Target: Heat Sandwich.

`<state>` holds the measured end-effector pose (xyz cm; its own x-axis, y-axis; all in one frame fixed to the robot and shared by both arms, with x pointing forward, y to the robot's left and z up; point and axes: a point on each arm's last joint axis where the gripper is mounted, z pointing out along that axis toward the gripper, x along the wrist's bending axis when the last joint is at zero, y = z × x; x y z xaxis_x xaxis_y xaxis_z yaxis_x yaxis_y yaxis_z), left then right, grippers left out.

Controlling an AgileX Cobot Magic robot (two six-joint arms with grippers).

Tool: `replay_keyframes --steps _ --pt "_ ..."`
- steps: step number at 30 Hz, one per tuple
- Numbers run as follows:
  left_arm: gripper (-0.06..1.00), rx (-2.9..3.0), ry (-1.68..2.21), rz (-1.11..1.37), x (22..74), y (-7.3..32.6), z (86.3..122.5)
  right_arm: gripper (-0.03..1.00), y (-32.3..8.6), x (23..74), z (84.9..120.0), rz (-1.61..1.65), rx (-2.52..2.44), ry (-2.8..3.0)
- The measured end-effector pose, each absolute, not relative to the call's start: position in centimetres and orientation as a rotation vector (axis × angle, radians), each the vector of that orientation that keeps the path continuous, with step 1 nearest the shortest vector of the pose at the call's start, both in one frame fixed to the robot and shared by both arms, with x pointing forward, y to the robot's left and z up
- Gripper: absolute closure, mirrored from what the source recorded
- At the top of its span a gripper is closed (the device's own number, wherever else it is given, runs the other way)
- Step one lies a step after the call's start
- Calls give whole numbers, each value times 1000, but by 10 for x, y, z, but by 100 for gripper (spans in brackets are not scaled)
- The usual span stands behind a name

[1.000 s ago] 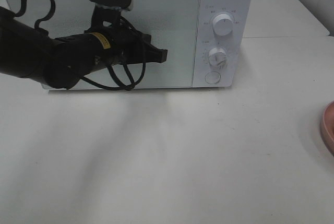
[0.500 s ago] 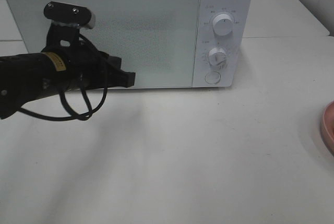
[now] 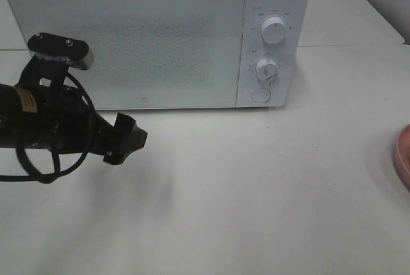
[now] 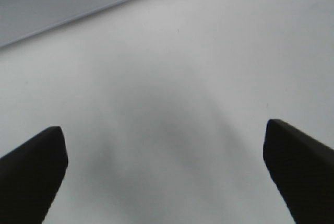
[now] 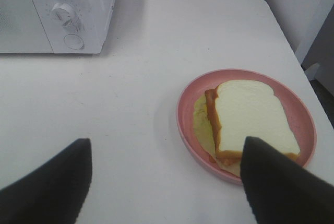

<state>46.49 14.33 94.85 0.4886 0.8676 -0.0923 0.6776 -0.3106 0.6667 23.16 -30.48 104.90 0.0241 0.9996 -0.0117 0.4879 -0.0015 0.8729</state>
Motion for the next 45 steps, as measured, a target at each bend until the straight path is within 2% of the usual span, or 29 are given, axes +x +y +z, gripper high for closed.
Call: replay_keyframes --steps 12,24,33,40,45 --pt "-2 2224 1559 219 472 182 966 21 -305 232 1049 900 1581 1554" --pt "-2 2250 1931 6 477 247 995 21 -305 232 1049 900 1581 1554" --pt "-2 2055 2118 8 454 293 1026 21 -305 232 1049 900 1581 1554" --pt "-2 2051 2105 90 426 299 1051 21 -305 232 1049 900 1581 1554" --pt "-2 2033 2081 145 395 298 1049 21 -305 232 1049 900 1581 1554"
